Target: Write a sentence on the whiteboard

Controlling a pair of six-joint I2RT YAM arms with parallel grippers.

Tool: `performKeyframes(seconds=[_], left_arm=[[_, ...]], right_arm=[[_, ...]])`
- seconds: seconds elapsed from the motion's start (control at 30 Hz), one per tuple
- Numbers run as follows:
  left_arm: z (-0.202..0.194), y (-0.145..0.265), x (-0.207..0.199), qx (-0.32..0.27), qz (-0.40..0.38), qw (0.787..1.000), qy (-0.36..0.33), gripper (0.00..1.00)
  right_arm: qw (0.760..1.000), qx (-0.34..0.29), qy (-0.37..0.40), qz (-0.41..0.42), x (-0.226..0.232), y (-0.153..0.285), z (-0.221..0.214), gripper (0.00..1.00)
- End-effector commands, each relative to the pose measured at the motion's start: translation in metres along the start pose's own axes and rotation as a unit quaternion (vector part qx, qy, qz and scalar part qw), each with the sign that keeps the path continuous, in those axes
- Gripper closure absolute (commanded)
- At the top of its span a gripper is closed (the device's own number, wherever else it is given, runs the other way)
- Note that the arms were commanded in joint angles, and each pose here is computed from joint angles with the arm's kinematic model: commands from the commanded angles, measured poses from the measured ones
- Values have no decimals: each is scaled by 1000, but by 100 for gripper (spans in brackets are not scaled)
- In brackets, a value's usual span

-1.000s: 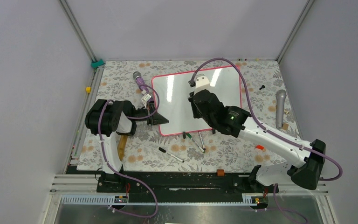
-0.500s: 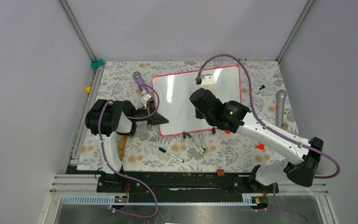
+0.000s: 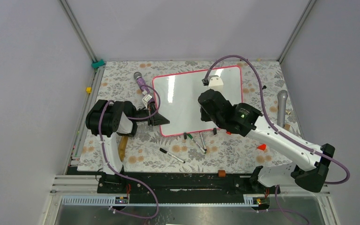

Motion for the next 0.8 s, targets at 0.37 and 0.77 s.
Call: performKeyframes(seconds=[0.37,0.77], left_arm=[[6,-1,-1,-5,-2,999,-33,100],[3,-1,1,-8,6,1000,-28,100]], right_arm=[[994,-19,-13,105,3,13,-9,100],[984,-20,108,141,24,-12,-3,100]])
Point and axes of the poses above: each gripper's point midway between its finger pads, its own y axis back along the fingers, its own x axis along the line the jaws close on, z = x × y, the point moved 8 cm from there along y, back along the fingers, and after that the axes turned 5 degrees about -y, right-handed, at the moved point
